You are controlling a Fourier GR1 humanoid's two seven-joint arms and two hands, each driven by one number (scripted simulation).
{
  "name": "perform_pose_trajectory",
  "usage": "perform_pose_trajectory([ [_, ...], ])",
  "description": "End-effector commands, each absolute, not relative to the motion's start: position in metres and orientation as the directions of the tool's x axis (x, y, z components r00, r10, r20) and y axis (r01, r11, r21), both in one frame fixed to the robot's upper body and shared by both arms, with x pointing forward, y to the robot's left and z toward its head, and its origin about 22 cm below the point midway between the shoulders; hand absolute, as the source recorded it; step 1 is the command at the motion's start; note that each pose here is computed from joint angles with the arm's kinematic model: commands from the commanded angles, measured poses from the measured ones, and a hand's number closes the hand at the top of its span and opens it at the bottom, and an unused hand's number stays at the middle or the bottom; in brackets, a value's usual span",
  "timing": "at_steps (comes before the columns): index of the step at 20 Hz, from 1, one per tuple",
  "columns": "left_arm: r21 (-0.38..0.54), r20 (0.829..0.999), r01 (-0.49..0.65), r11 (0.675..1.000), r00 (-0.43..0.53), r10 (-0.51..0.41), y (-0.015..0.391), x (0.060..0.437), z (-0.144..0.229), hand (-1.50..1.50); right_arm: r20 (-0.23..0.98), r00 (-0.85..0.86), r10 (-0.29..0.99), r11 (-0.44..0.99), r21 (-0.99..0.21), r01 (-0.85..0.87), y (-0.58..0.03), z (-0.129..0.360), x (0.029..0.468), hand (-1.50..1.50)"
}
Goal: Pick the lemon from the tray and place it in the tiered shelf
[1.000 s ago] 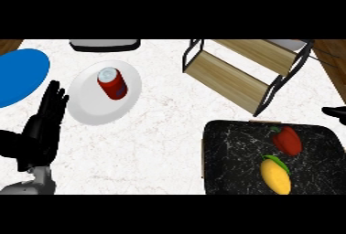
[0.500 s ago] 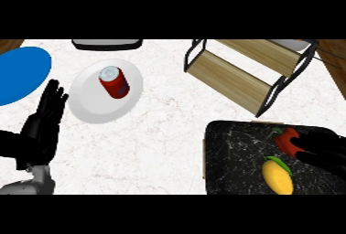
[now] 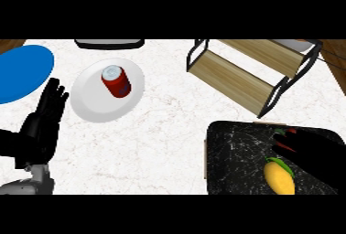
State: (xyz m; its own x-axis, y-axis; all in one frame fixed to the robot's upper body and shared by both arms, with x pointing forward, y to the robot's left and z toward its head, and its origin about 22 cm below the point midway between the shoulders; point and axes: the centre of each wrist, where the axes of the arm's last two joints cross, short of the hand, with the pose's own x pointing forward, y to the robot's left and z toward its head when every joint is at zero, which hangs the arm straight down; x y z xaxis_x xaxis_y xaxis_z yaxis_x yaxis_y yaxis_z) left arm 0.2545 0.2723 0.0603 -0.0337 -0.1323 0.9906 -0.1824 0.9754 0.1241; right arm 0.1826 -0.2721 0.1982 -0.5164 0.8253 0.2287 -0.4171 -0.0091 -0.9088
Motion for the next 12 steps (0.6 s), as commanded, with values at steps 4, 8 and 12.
perform_pose_trajectory([
  [4, 0.13, 0.99, -0.199, 0.971, -0.035, -0.14, 0.293, 0.255, 0.075, 0.0, 0.236, -0.502, 0.832, -0.001, -0.905, -0.426, -0.282, 0.145, 0.19, -1.5],
  [8, 0.136, 0.989, -0.18, 0.974, -0.037, -0.144, 0.261, 0.243, 0.053, 0.0, 0.244, -0.508, 0.826, 0.009, -0.907, -0.421, -0.285, 0.127, 0.197, -1.5],
  [12, 0.128, 0.989, -0.192, 0.973, -0.049, -0.14, 0.267, 0.254, 0.053, 0.0, 0.216, -0.509, 0.833, -0.034, -0.899, -0.437, -0.291, 0.113, 0.198, -1.5],
])
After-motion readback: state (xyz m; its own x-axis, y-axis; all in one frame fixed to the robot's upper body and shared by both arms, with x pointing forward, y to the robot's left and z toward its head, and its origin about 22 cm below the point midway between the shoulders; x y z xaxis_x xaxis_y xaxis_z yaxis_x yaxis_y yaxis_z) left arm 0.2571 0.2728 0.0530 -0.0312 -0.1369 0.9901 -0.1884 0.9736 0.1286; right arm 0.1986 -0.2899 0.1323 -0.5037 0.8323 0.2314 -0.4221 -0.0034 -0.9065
